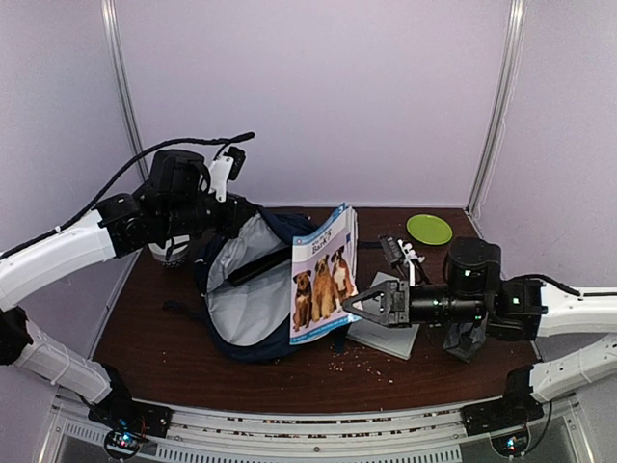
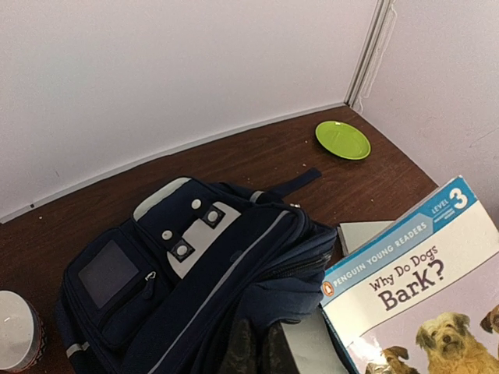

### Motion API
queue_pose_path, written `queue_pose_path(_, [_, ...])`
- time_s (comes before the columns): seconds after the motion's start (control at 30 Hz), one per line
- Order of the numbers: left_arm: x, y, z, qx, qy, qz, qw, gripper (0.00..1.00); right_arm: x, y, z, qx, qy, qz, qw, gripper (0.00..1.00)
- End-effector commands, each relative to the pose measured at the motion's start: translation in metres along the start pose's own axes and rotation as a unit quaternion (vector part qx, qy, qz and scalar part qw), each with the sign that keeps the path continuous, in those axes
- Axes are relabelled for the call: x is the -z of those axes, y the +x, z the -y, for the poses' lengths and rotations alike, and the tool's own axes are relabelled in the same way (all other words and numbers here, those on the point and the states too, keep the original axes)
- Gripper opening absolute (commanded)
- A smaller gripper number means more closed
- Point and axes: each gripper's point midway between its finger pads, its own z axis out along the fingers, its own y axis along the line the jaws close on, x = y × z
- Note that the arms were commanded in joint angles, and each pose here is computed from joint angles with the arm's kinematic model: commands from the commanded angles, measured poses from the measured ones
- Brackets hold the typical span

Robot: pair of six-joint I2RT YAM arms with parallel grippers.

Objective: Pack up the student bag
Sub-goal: Pick up the book from the center of the board, then place the book in the student bag.

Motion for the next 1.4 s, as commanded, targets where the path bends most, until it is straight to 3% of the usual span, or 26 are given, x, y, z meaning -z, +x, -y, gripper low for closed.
queue_pose_path(0.0, [0.017, -0.064, 0.011, 0.011, 0.025, 0.097, 0.995, 0.00, -0.020, 0.016, -0.027, -0.007, -0.082, -0.033, 0.996, 0.00])
queue_pose_path(0.13, [0.022, -0.074, 0.010, 0.012, 0.021, 0.109, 0.994, 0.00, -0.026, 0.024, -0.042, 0.000, -0.115, -0.050, 0.992, 0.00])
queue_pose_path(0.4, [0.016, -0.082, 0.009, 0.019, 0.013, 0.116, 0.993, 0.00, 0.003, 0.028, -0.071, 0.034, -0.148, -0.056, 0.987, 0.00])
queue_pose_path(0.87, [0.027, -0.081, 0.022, 0.028, 0.053, 0.121, 0.991, 0.00, -0.064, 0.040, -0.003, -0.019, -0.035, -0.084, 0.996, 0.00])
queue_pose_path(1.17, [0.038, -0.074, 0.034, 0.021, 0.090, 0.125, 0.988, 0.00, -0.096, -0.006, 0.052, -0.128, -0.018, -0.012, 0.991, 0.00])
queue_pose_path(1.37, [0.030, -0.054, 0.041, 0.027, 0.109, 0.111, 0.987, 0.00, -0.128, -0.026, 0.069, -0.160, 0.009, -0.025, 0.987, 0.00])
